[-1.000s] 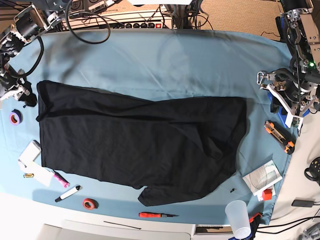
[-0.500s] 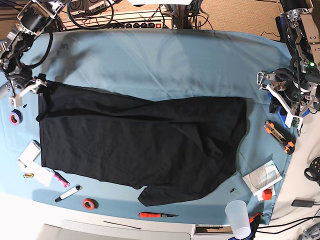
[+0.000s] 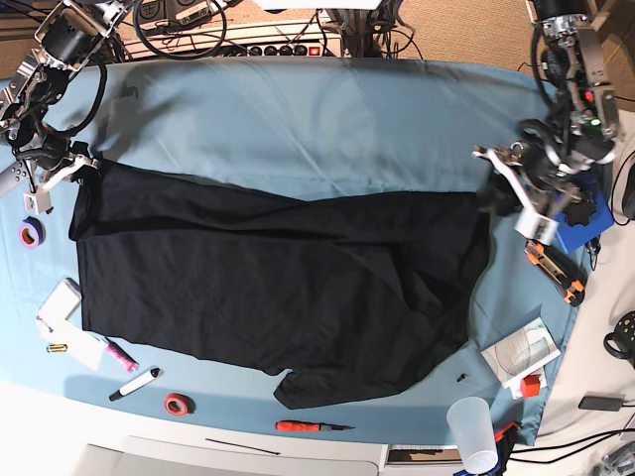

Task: Layout the t-shirt on the table in an organized manner, then fold the t-shirt properly
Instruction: 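Grasp the shirt edge with the left gripper and pull it outward, then pull the shirt edge taut with the left gripper, then release, then move the left gripper down onto the shirt's hem and grasp it, then drag the grasped hem with the left gripper to smooth the shirt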

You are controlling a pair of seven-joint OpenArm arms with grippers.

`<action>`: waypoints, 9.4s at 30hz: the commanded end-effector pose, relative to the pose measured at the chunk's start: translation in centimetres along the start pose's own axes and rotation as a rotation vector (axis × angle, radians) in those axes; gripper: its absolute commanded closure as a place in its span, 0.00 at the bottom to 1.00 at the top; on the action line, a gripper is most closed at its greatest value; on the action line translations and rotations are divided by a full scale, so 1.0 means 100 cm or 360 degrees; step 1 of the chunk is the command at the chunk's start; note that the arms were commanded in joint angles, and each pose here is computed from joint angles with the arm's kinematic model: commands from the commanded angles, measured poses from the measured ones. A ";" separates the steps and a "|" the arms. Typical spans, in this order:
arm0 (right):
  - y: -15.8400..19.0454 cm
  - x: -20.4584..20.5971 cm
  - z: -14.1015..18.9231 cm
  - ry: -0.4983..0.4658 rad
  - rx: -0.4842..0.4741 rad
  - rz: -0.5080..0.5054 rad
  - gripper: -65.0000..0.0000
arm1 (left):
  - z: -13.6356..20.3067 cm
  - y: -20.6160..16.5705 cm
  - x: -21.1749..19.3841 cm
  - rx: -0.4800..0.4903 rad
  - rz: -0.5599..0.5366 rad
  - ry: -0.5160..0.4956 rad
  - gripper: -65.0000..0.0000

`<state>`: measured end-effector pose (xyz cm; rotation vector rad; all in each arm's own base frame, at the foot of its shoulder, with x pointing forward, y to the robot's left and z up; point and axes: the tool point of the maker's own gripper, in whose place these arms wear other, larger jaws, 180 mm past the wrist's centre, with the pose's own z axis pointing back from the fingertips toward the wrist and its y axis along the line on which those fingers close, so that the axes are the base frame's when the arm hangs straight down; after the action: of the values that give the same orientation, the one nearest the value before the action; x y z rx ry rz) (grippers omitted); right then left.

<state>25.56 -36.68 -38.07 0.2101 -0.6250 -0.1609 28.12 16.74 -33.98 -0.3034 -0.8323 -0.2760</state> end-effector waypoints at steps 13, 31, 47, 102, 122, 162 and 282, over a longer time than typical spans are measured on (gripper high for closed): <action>-0.005 0.012 0.009 -0.0017 -0.0025 0.0039 1.00 | -0.052 0.011 -0.004 0.0138 -0.0117 0.0136 0.67; -0.024 0.047 0.029 -0.0172 -0.0112 0.0101 1.00 | -0.056 0.033 0.003 0.0275 -0.0073 0.0236 1.00; -0.012 0.038 0.042 -0.0105 0.0081 0.0014 1.00 | -0.032 0.064 -0.008 0.0325 -0.0120 0.0440 1.00; -0.032 -0.006 0.104 -0.0238 0.0227 -0.0221 0.70 | 0.046 0.014 -0.078 0.0106 0.0014 0.0626 0.70; -0.012 0.034 0.098 -0.0475 0.0375 -0.0238 0.70 | 0.051 -0.017 0.002 -0.0045 -0.0394 0.0088 0.70; 0.002 0.032 0.078 -0.0513 0.0424 -0.0308 0.70 | -0.093 -0.129 0.018 -0.0479 -0.0309 0.0108 0.70; -0.009 0.067 0.067 -0.0507 0.0239 -0.0206 0.70 | -0.105 -0.074 0.173 -0.0273 -0.0475 -0.0153 0.48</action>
<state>26.12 -39.08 -31.31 0.3937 -0.8796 -0.2953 42.86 4.13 -28.46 -0.3515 -0.8904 -0.6165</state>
